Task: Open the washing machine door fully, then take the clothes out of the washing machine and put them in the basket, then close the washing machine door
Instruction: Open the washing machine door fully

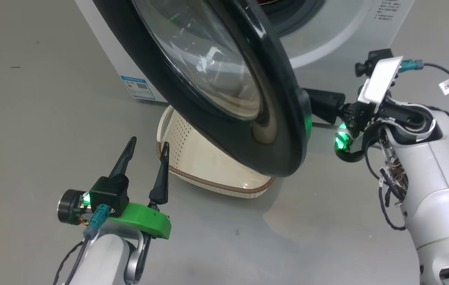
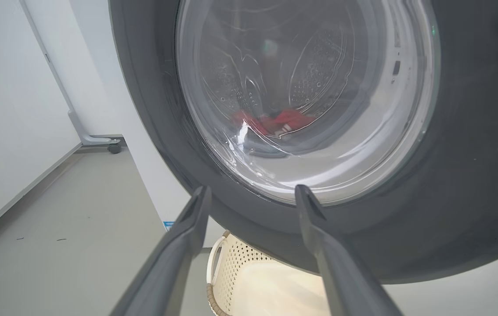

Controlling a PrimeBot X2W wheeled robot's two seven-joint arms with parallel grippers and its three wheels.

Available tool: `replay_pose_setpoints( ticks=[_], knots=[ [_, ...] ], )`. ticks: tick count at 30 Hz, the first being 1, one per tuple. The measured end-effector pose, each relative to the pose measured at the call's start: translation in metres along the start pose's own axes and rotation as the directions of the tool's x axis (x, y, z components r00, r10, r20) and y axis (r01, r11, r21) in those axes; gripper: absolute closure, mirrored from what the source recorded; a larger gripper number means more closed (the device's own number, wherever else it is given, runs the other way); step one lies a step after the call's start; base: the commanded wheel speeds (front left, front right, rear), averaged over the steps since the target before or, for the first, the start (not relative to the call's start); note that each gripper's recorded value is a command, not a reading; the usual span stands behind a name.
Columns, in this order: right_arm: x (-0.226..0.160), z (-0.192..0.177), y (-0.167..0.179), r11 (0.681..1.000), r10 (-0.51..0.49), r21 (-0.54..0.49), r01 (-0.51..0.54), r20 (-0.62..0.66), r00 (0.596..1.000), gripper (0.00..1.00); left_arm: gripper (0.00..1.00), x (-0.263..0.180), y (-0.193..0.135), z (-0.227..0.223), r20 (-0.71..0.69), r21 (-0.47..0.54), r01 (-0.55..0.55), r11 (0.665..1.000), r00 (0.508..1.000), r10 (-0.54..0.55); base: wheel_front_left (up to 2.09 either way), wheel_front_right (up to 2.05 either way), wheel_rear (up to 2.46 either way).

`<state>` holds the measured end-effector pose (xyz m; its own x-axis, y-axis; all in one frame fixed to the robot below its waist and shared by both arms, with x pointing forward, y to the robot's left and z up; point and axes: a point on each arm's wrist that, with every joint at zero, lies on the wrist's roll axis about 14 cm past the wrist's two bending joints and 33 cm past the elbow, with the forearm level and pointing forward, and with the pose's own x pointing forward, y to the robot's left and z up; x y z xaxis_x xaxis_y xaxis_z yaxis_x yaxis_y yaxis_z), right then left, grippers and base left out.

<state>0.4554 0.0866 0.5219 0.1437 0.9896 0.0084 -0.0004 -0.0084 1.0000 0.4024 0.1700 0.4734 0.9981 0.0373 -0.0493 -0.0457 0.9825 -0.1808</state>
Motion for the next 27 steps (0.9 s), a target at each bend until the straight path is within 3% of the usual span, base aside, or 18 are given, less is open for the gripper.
replay_pose_setpoints(
  ticks=[27],
  knots=[
    [0.045, -0.102, 0.01, 0.997, 0.068, 0.039, -0.06, -0.261, 0.963, 1.0, 0.0, -0.045, 0.033, 0.016, 0.042, -0.002, -0.108, 0.994, 0.993, 0.108, 0.0, 0.0, 0.0]
  ],
)
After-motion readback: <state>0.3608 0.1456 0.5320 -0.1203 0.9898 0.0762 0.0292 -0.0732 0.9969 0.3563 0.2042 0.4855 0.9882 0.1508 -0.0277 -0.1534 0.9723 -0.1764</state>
